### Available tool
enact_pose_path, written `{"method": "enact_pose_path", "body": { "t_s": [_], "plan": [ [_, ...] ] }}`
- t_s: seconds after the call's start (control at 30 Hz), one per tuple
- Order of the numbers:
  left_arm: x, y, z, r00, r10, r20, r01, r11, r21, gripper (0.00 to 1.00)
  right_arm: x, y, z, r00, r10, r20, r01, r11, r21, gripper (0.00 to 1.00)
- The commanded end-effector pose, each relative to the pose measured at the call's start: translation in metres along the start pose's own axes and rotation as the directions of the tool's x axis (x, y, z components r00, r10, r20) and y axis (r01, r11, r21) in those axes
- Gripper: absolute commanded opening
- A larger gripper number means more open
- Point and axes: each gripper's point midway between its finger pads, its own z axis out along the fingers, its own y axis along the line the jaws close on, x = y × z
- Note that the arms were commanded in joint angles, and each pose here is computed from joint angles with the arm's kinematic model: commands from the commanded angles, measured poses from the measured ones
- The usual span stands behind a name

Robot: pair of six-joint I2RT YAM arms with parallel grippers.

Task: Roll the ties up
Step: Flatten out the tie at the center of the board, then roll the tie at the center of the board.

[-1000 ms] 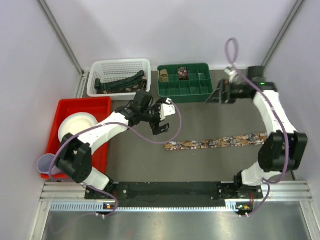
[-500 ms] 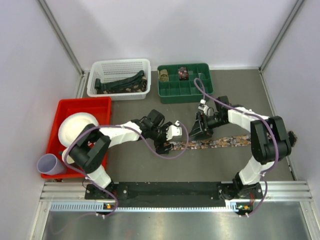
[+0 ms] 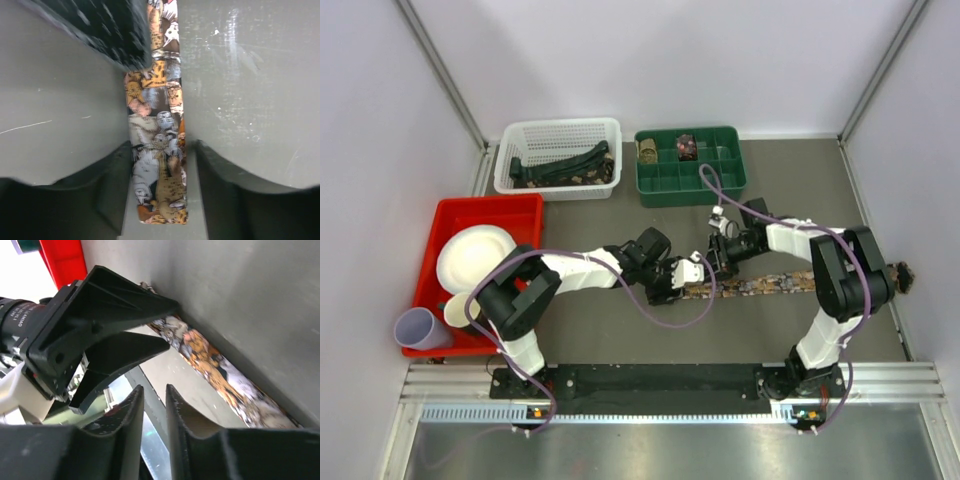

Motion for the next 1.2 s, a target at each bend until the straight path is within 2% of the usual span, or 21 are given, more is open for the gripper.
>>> {"method": "enact_pose_path", "body": {
  "t_s": [0.0,0.1,0.13,0.17,0.23,0.33,0.5,0.6,0.67,0.8,0.97,1.17],
  "plan": [
    [0.021,0.007,-0.005,0.995,0.007,-0.097,-0.012,0.999,-0.046,0.49,0.004,0.008,0.021,0.999,-0.034,-0.042,0.033,0.999,-0.029,0.2],
    [0.023,0.007,-0.01,0.991,0.01,-0.13,-0.015,0.999,-0.039,0.39,0.003,0.005,0.031,0.998,-0.033,-0.053,0.032,0.999,-0.018,0.16],
    [0.029,0.003,-0.012,0.988,-0.001,-0.155,-0.003,1.0,-0.026,0.4,0.001,0.004,0.033,0.998,-0.028,-0.049,0.027,1.0,-0.015,0.16],
    [0.03,0.002,-0.012,0.987,-0.004,-0.159,0.0,1.0,-0.025,0.49,0.002,0.003,0.035,0.998,-0.023,-0.056,0.023,1.0,-0.016,0.15],
    [0.029,0.0,-0.017,0.987,-0.007,-0.158,0.004,1.0,-0.023,0.83,-0.001,-0.002,0.038,0.998,-0.02,-0.057,0.02,1.0,0.001,0.14],
    [0.027,-0.002,-0.029,0.989,-0.018,-0.145,0.013,0.999,-0.031,0.9,-0.003,-0.009,0.041,0.998,-0.015,-0.059,0.017,1.0,0.023,0.12],
    [0.046,-0.004,-0.044,0.977,-0.043,-0.209,0.033,0.998,-0.048,0.89,0.001,-0.02,0.047,0.997,-0.007,-0.081,0.013,0.997,0.076,0.08],
    [0.051,-0.004,-0.046,0.977,-0.053,-0.207,0.043,0.998,-0.052,0.84,-0.002,-0.031,0.05,0.997,0.001,-0.072,0.009,0.992,0.127,0.07],
    [0.05,-0.004,-0.045,0.978,-0.055,-0.2,0.046,0.998,-0.053,0.82,-0.003,-0.034,0.051,0.998,0.013,-0.069,-0.003,0.99,0.142,0.03],
    [0.044,-0.002,-0.043,0.981,-0.066,-0.182,0.057,0.997,-0.052,0.79,-0.005,-0.019,0.045,0.998,-0.012,-0.065,0.019,0.994,0.103,0.0],
    [0.038,0.001,-0.045,0.985,-0.058,-0.162,0.049,0.997,-0.06,0.78,-0.02,0.019,0.036,0.995,-0.095,0.015,0.094,0.995,0.034,0.0],
    [0.042,0.003,-0.044,0.984,-0.045,-0.173,0.034,0.997,-0.068,0.74,-0.019,0.01,0.057,0.996,-0.088,-0.016,0.089,0.994,0.062,0.0]
  ]
}}
